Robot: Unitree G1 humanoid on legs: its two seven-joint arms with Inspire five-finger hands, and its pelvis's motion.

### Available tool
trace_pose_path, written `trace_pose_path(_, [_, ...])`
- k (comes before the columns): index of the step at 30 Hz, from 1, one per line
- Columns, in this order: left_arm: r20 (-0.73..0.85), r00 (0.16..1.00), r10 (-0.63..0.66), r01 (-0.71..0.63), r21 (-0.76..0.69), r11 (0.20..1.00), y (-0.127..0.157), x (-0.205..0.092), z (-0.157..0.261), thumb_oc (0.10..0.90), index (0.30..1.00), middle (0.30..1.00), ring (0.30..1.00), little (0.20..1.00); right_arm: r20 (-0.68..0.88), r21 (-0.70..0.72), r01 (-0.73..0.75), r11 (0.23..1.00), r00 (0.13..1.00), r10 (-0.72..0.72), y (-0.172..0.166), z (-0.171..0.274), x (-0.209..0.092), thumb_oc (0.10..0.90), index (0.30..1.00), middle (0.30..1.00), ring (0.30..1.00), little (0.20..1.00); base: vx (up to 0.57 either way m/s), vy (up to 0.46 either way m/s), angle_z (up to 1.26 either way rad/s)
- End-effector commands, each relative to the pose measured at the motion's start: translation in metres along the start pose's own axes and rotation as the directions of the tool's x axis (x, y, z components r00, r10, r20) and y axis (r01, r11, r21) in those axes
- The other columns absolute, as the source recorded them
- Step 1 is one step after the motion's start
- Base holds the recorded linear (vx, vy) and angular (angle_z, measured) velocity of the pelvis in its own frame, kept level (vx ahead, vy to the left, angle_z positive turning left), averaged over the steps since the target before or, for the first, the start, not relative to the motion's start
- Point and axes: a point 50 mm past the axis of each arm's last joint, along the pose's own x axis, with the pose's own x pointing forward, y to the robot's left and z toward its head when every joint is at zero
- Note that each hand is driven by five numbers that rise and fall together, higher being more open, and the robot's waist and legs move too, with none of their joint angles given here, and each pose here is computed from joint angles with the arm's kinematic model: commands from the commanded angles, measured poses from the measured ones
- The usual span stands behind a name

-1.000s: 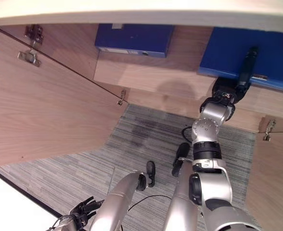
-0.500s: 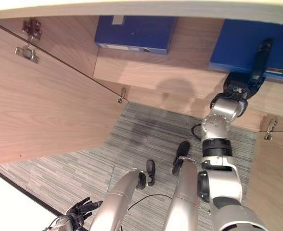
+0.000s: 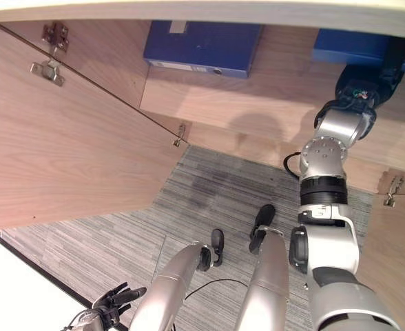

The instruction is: Put the empty folder in the office cabinet

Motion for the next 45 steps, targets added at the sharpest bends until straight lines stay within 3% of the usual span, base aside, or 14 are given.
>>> trace_pose_path(1, [-0.060,0.966,0.252,-0.242,0.140,0.960,0.088,-0.019,-0.015,0.800,0.900,0.900,0.900,0.900,0.069,-0.108,-0.266,0.958,0.959,0.274,0.062,0.016,0.002,0.800,0.900,0.900,0.900,0.900,0.00,0.000,0.00])
trace_pose_path(9, [-0.072,0.965,0.254,-0.242,0.142,0.960,0.096,-0.021,-0.015,0.800,0.900,0.900,0.900,0.900,-0.198,-0.408,-0.274,0.871,0.958,0.209,0.026,-0.017,0.006,0.800,0.900,0.900,0.900,0.900,-0.01,-0.003,0.00])
trace_pose_path(11, [-0.078,0.964,0.253,-0.239,0.154,0.959,0.099,-0.021,-0.013,0.800,0.900,0.900,0.900,0.900,-0.325,-0.603,-0.324,0.729,0.934,0.146,0.010,-0.027,0.008,0.800,0.900,0.900,0.900,0.900,-0.05,-0.012,-0.04])
trace_pose_path(13, [-0.078,0.968,0.240,-0.221,0.197,0.955,0.104,-0.022,-0.008,0.800,0.900,0.900,0.900,0.900,-0.502,-0.778,-0.491,0.392,0.861,0.081,-0.004,-0.041,0.003,0.800,0.900,0.900,0.900,0.900,-0.09,-0.020,-0.09])
trace_pose_path(14, [-0.078,0.969,0.235,-0.214,0.213,0.953,0.104,-0.021,-0.007,0.800,0.900,0.900,0.900,0.900,-0.553,-0.768,-0.541,0.342,0.830,0.070,-0.008,-0.047,-0.001,0.800,0.900,0.900,0.900,0.900,-0.06,-0.008,-0.14])
trace_pose_path(21, [-0.079,0.974,0.213,-0.191,0.224,0.956,0.102,-0.021,-0.006,0.800,0.900,0.900,0.900,0.900,-0.693,-0.624,-0.701,0.347,0.701,0.169,-0.005,-0.065,-0.023,0.800,0.900,0.900,0.900,0.900,-0.03,0.006,-0.10])
trace_pose_path(26, [-0.081,0.973,0.215,-0.192,0.222,0.956,0.105,-0.022,-0.008,0.800,0.900,0.900,0.900,0.900,-0.697,-0.492,-0.739,0.460,0.651,0.300,0.008,-0.071,-0.036,0.800,0.900,0.900,0.900,0.900,0.00,0.000,0.00])
trace_pose_path(29, [-0.083,0.974,0.212,-0.189,0.222,0.956,0.106,-0.023,-0.009,0.800,0.900,0.900,0.900,0.900,-0.714,-0.492,-0.764,0.416,0.628,0.310,0.007,-0.070,-0.038,0.800,0.900,0.900,0.900,0.900,0.00,0.000,0.00])
trace_pose_path(37, [-0.093,0.972,0.218,-0.195,0.205,0.959,0.107,-0.023,-0.012,0.800,0.900,0.900,0.900,0.900,-0.652,-0.523,-0.703,0.482,0.694,0.305,0.003,-0.059,-0.029,0.800,0.900,0.900,0.900,0.900,0.00,0.002,-0.01])
trace_pose_path(38, [-0.094,0.971,0.219,-0.197,0.202,0.959,0.107,-0.023,-0.012,0.800,0.900,0.900,0.900,0.900,-0.649,-0.577,-0.696,0.428,0.709,0.277,0.001,-0.054,-0.023,0.800,0.900,0.900,0.900,0.900,0.00,0.000,0.00])
trace_pose_path(39, [-0.099,0.968,0.229,-0.206,0.201,0.958,0.110,-0.024,-0.013,0.800,0.900,0.900,0.900,0.900,-0.626,-0.714,-0.651,0.258,0.758,0.181,-0.008,-0.039,-0.010,0.800,0.900,0.900,0.900,0.900,0.00,0.000,0.00])
trace_pose_path(43, [-0.098,0.960,0.261,-0.236,0.212,0.948,0.117,-0.026,-0.011,0.800,0.900,0.900,0.900,0.900,-0.572,-0.780,-0.541,-0.314,0.820,0.008,-0.010,-0.013,0.013,0.800,0.900,0.900,0.900,0.900,0.00,0.000,0.00])
trace_pose_path(44, [-0.098,0.961,0.260,-0.235,0.210,0.949,0.116,-0.026,-0.011,0.800,0.900,0.900,0.900,0.900,-0.573,-0.779,-0.541,-0.316,0.820,0.009,-0.010,-0.013,0.014,0.800,0.900,0.900,0.900,0.900,-0.02,0.005,-0.04])
trace_pose_path(45, [-0.092,0.958,0.272,-0.247,0.216,0.945,0.118,-0.026,-0.009,0.800,0.900,0.900,0.900,0.900,-0.512,-0.718,-0.443,-0.537,0.859,-0.024,-0.003,0.000,0.024,0.800,0.900,0.900,0.900,0.900,-0.02,-0.002,-0.07])
